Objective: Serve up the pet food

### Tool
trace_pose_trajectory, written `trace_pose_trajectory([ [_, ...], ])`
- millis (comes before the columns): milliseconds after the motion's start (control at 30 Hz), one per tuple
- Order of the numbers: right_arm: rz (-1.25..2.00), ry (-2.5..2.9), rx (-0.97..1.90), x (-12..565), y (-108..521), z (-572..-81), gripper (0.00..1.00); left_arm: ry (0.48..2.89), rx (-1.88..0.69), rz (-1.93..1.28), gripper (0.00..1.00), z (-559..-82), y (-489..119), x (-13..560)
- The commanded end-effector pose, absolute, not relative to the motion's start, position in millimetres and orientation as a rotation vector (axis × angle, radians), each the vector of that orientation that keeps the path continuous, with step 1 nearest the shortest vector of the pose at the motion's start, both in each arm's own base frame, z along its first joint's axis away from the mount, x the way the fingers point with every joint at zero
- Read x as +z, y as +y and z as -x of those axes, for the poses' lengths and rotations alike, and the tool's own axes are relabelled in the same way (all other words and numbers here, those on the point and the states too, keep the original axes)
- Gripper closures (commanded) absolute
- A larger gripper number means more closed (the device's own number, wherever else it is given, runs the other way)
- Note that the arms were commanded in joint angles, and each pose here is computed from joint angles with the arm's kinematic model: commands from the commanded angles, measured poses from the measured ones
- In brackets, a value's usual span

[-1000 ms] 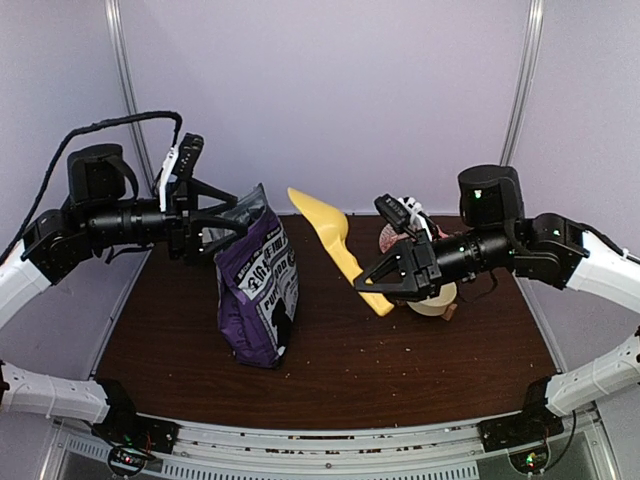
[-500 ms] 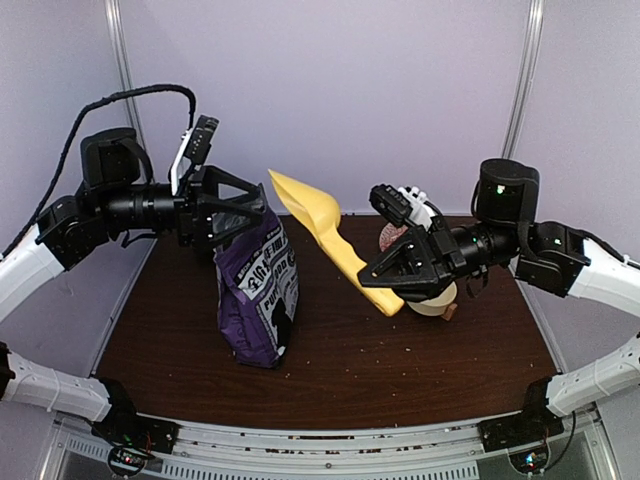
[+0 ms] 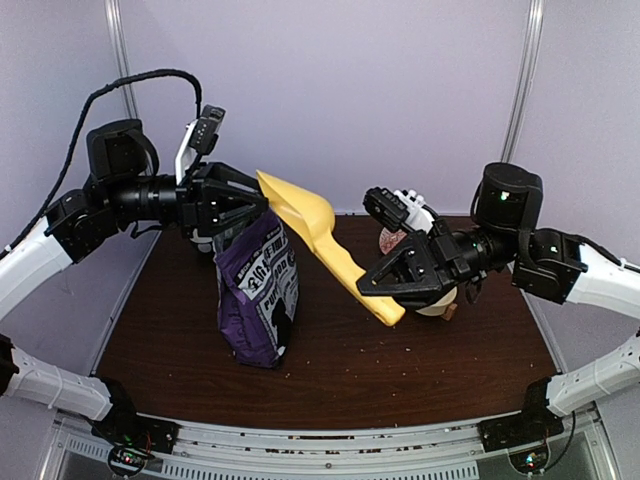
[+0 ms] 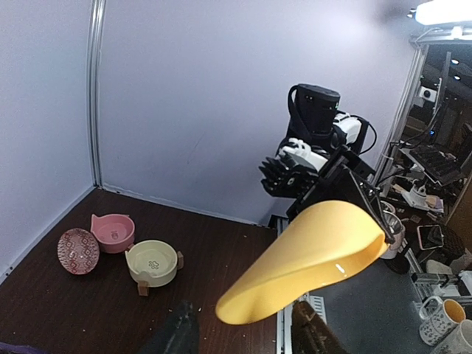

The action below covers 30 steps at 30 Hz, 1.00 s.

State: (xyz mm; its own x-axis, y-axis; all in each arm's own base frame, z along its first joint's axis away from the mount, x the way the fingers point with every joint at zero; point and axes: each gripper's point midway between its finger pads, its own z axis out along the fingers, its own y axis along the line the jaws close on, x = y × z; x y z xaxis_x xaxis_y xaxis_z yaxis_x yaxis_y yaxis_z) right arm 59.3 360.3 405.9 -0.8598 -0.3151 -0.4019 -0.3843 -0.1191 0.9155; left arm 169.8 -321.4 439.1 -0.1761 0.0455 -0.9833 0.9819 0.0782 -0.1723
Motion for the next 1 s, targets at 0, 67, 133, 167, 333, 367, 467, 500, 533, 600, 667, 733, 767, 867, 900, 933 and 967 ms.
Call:
trace_pose_trajectory([
  [0, 0.851, 1.991, 2.196, 413, 358, -54, 0.88, 1.293, -1.304, -1.116, 0.57, -159, -321, 466],
  [67, 0.853, 1.99, 2.197, 413, 358, -53, 0.88, 1.289, -1.315, -1.113, 0.59, -158, -322, 467],
  [133, 0.854, 1.993, 2.197, 412, 358, -53, 0.88, 1.285, -1.326, -1.113, 0.6, -158, -322, 467],
  [167, 0.855, 1.994, 2.199, 412, 358, -52, 0.87, 1.281, -1.329, -1.114, 0.62, -158, -323, 468],
  [333, 0.855, 1.995, 2.203, 411, 360, -52, 0.88, 1.289, -1.326, -1.113, 0.74, -160, -325, 465],
  [367, 0.855, 1.995, 2.204, 411, 360, -52, 0.88, 1.289, -1.328, -1.115, 0.77, -160, -325, 465],
  [467, 0.852, 2.0, 2.204, 410, 360, -52, 0.88, 1.292, -1.333, -1.122, 0.85, -159, -325, 463],
  [500, 0.855, 1.998, 2.204, 410, 360, -52, 0.88, 1.292, -1.334, -1.125, 0.87, -159, -325, 462],
  [533, 0.856, 1.995, 2.205, 411, 360, -52, 0.88, 1.292, -1.333, -1.126, 0.89, -159, -325, 462],
  [600, 0.852, 1.994, 2.206, 411, 361, -53, 0.88, 1.293, -1.335, -1.13, 0.94, -158, -325, 460],
  [667, 0.851, 1.999, 2.206, 410, 362, -53, 0.88, 1.293, -1.336, -1.132, 0.98, -158, -325, 459],
  [733, 0.851, 2.004, 2.206, 409, 362, -53, 0.87, 1.293, -1.338, -1.134, 1.0, -158, -325, 458],
  [767, 0.849, 2.006, 2.204, 408, 362, -54, 0.85, 1.29, -1.339, -1.137, 1.0, -157, -325, 457],
  [867, 0.829, 2.016, 2.185, 406, 363, -58, 0.68, 1.299, -1.336, -1.139, 1.0, -157, -325, 454],
  [900, 0.817, 2.017, 2.172, 406, 363, -60, 0.57, 1.309, -1.333, -1.137, 1.0, -158, -325, 452],
  [933, 0.806, 2.015, 2.155, 406, 362, -63, 0.45, 1.318, -1.33, -1.133, 1.0, -159, -325, 450],
  [967, 0.771, 2.018, 2.121, 404, 361, -72, 0.36, 1.328, -1.324, -1.124, 1.0, -160, -324, 448],
])
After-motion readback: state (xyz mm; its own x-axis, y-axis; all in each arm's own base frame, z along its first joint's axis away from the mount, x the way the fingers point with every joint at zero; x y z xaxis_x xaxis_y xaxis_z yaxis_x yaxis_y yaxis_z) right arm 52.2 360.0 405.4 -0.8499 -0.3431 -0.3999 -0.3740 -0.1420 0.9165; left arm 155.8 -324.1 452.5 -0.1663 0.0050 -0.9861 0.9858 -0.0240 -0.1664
